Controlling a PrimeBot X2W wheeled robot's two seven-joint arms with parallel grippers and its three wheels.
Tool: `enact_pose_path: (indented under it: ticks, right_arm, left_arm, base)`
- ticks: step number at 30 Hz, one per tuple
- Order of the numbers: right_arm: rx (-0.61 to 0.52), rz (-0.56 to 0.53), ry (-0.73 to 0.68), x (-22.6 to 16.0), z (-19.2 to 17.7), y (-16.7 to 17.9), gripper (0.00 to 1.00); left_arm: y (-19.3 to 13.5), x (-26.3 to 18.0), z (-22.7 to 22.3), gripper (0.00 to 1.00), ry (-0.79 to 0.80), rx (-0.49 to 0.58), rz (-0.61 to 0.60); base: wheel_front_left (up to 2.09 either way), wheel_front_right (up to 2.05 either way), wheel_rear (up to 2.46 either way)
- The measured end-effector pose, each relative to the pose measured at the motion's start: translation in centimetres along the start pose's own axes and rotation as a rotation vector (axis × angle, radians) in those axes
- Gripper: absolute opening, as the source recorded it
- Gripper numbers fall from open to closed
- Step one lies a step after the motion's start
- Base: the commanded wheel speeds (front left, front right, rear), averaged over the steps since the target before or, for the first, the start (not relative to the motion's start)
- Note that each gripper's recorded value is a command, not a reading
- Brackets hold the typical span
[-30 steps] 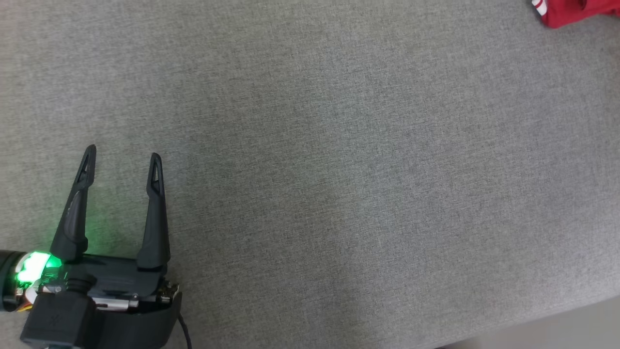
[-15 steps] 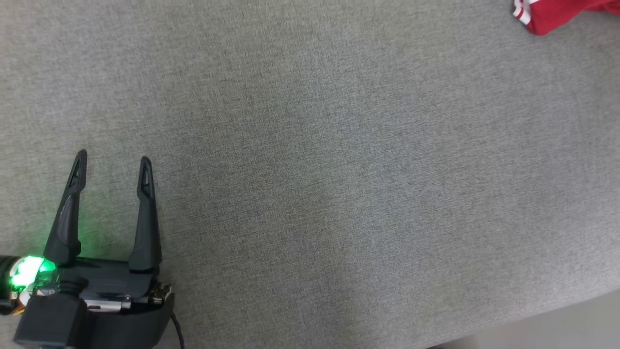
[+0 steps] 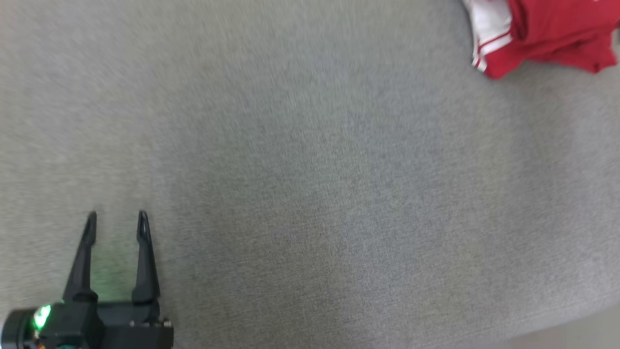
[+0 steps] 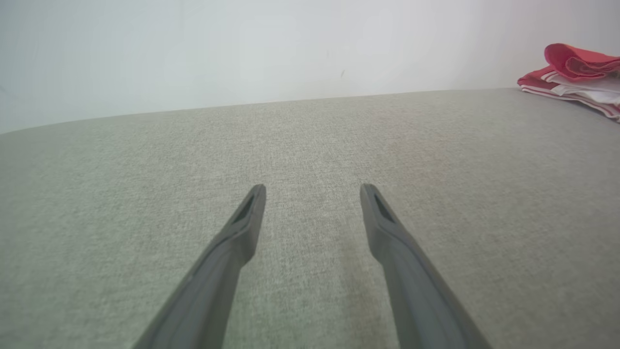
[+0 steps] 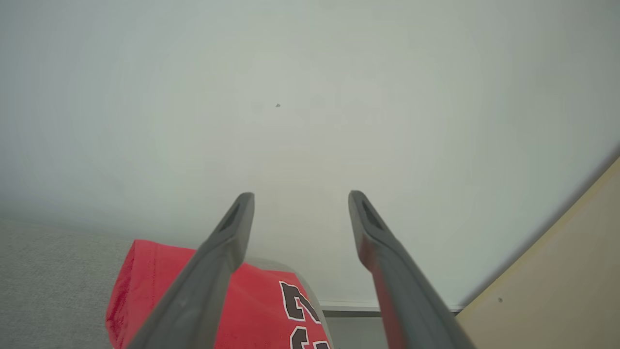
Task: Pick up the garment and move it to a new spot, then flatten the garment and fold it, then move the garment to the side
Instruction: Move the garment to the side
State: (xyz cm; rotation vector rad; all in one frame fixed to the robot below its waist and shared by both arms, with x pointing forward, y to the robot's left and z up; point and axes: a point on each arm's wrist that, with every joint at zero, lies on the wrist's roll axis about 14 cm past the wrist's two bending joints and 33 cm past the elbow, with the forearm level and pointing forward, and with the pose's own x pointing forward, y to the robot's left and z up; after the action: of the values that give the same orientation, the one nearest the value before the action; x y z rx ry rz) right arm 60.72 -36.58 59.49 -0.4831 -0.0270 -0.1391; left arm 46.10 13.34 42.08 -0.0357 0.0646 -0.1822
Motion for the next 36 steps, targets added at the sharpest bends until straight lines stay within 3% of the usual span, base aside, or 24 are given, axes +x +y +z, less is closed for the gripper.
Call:
enact_pose_path:
  ticks: [6, 9, 20, 36]
  right_arm:
    - [0.064, 0.067, -0.105, -4.3, 2.8, 2.8, 1.00]
    - [0.149, 0.097, -0.169, -7.4, 4.6, 4.6, 1.00]
    - [0.313, 0.175, -0.274, -15.2, 7.4, 8.8, 1.00]
    - [0.557, 0.194, -0.077, -25.3, 0.7, 16.2, 1.00]
  left_arm:
    - [1.1, -3.2, 1.3, 1.00, 0.009, 0.001, 0.060]
    - [1.9, -5.4, 2.5, 1.00, -0.004, 0.005, 0.097]
    - [3.9, -10.5, 5.6, 1.00, -0.076, 0.024, 0.201]
    - [5.0, -14.5, 6.6, 1.00, -0.113, 0.017, 0.279]
  base:
    - [0.00, 0.00, 0.00]
    - [0.00, 0.00, 0.00]
    - [0.00, 0.00, 0.00]
    - [0.00, 0.00, 0.00]
